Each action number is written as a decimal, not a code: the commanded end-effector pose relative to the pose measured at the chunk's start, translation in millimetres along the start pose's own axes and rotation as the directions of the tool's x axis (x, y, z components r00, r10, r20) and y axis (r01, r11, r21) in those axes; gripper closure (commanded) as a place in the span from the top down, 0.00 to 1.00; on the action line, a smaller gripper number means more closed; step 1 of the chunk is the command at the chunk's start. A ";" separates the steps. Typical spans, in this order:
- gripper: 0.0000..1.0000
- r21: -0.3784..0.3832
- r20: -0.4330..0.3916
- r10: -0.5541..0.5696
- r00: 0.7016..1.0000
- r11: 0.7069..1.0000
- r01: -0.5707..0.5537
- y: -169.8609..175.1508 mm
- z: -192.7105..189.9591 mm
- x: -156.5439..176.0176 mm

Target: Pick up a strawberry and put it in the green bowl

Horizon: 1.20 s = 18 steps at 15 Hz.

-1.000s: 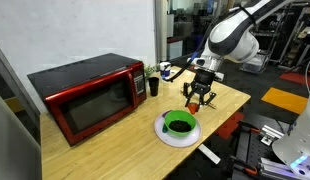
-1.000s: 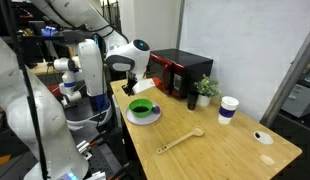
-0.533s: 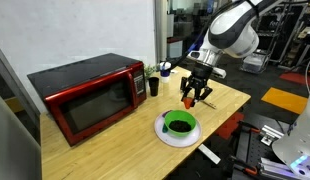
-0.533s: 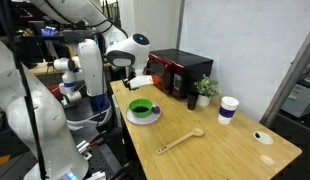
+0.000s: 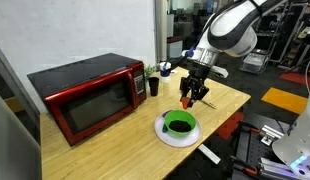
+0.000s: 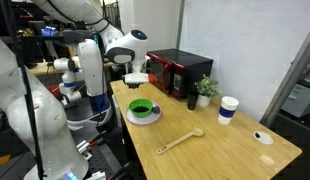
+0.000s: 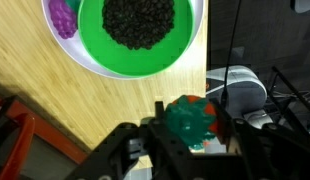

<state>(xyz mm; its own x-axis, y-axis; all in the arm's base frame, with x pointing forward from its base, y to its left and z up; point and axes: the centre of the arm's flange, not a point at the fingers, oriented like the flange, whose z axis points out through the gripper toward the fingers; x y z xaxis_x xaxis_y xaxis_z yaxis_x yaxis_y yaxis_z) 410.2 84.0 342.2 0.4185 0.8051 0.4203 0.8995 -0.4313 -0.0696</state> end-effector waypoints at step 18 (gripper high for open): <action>0.23 -0.008 0.024 0.054 0.998 0.999 -0.054 1.9 6.9 6.6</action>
<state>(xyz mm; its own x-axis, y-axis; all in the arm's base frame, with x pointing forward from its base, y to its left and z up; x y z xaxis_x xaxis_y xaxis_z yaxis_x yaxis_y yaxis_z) 410.6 88.7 339.3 0.4506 0.7994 0.3974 0.8861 -0.4547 -0.0902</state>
